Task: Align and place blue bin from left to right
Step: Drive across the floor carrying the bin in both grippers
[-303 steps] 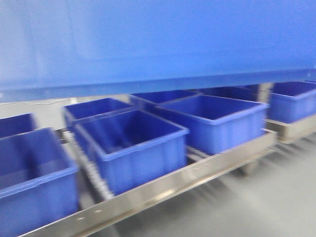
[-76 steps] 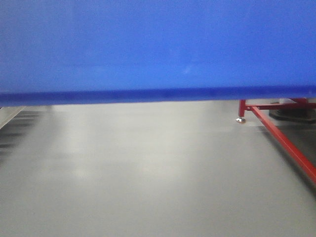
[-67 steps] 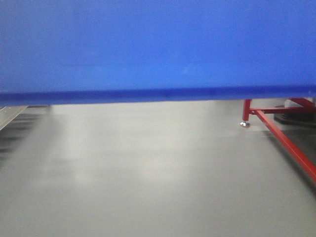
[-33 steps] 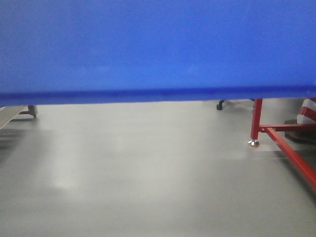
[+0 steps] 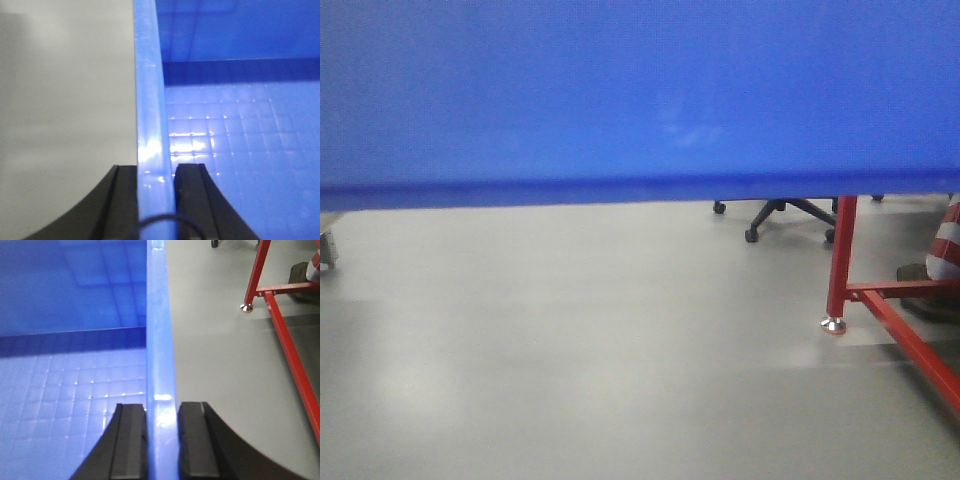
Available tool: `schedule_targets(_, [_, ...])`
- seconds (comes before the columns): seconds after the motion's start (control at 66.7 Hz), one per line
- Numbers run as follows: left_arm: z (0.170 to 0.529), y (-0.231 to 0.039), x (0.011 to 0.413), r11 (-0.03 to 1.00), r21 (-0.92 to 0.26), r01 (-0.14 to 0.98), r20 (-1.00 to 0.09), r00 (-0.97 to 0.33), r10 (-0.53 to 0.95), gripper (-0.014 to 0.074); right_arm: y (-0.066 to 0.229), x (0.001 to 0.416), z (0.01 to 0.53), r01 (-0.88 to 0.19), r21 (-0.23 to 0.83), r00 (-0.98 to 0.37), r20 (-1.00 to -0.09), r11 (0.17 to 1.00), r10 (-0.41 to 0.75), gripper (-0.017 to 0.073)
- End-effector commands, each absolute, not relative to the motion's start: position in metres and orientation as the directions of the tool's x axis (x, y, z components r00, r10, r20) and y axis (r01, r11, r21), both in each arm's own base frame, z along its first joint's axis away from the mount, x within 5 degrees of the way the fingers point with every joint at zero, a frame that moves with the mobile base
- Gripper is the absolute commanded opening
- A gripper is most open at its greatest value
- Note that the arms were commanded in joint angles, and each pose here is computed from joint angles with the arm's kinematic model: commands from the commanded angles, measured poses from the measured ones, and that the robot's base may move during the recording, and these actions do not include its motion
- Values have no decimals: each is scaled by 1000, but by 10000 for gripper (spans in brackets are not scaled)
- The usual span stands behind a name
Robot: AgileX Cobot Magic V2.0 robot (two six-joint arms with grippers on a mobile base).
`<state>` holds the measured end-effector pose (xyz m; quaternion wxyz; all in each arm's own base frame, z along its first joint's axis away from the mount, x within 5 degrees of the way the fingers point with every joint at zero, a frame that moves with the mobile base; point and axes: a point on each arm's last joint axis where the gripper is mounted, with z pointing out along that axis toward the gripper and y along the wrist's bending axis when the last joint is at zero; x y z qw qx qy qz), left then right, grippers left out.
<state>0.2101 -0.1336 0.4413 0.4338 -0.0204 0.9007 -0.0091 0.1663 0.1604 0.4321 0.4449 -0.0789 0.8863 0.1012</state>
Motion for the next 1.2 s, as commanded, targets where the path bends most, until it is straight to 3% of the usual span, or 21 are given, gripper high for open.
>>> schedule_targets(0.0, [452,-140,208,994,-97,47,-827,-560,-54,-111,168,166,445,-313,166,-508,-861,935,-17,-78])
schedule_targets(1.185, [458,-137,212,998,-45,42,-871,-491,-18,-111,169,166,446,-324,172,-499,-867,930,-13,-78])
